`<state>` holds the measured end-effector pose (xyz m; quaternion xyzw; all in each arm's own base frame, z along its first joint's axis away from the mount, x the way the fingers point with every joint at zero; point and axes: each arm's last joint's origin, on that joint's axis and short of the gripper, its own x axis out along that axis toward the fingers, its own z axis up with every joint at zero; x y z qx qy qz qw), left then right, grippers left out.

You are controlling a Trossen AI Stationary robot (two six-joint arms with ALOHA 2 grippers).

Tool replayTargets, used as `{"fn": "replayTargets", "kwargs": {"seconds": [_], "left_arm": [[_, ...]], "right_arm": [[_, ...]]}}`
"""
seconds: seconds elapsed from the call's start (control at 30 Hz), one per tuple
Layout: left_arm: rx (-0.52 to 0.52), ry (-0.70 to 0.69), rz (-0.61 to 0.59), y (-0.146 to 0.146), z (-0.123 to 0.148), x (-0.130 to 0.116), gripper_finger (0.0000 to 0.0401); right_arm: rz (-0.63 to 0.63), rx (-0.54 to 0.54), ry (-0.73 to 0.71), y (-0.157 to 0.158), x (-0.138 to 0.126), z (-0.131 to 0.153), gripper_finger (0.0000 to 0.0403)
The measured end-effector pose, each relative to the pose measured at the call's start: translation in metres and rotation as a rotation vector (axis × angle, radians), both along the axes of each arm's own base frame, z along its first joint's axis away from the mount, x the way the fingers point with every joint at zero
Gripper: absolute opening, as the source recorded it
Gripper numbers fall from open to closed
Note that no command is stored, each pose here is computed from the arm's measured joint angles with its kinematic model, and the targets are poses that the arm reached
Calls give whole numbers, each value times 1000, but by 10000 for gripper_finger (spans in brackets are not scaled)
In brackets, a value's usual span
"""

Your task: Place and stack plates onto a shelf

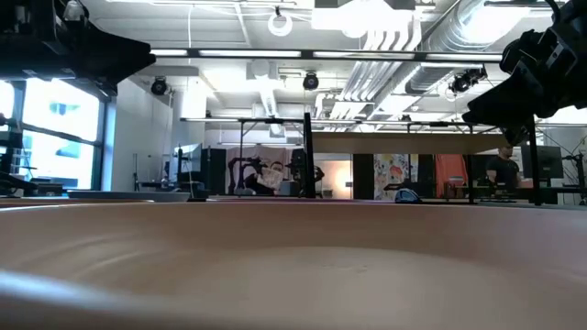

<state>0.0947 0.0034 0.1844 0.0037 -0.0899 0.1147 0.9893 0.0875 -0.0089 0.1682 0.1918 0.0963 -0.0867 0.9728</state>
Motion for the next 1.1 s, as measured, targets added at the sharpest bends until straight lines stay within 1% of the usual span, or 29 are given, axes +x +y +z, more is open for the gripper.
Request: {"fn": "replayTargets", "kwargs": {"seconds": [0.13, 0.3, 0.4, 0.47, 0.57, 0.63, 0.77, 0.83, 0.97, 1.1], "left_arm": [[-23, -15, 16, 1, 1, 0, 126], [-142, -96, -9, 1, 6, -1, 126], [-176, -134, -14, 1, 8, -2, 126], [-177, -154, -14, 1, 10, -3, 126], [-179, -190, -17, 1, 14, -4, 126], [-192, -232, -25, 1, 17, -5, 126], [-230, -333, -45, 1, 25, -9, 126], [-233, -382, -50, 1, 29, -11, 126], [-226, -440, -53, 1, 34, -14, 126], [-210, -479, -50, 1, 38, -16, 126]], "right_arm": [[0, 0, 0, 0, 0, 0, 103], [1, -4, 0, 0, 0, 0, 103], [1, -5, 0, 0, 0, 0, 103], [-2, 7, -1, 0, 0, 0, 103], [1, -4, 0, 0, 0, 0, 103], [0, 0, -1, 0, 0, 0, 103], [-17, 72, -11, 0, 0, 0, 103], [-24, 105, -14, 0, 0, 0, 103], [-24, 106, -15, 0, 0, 0, 103], [-36, 155, -22, 0, 0, 0, 103]]}}
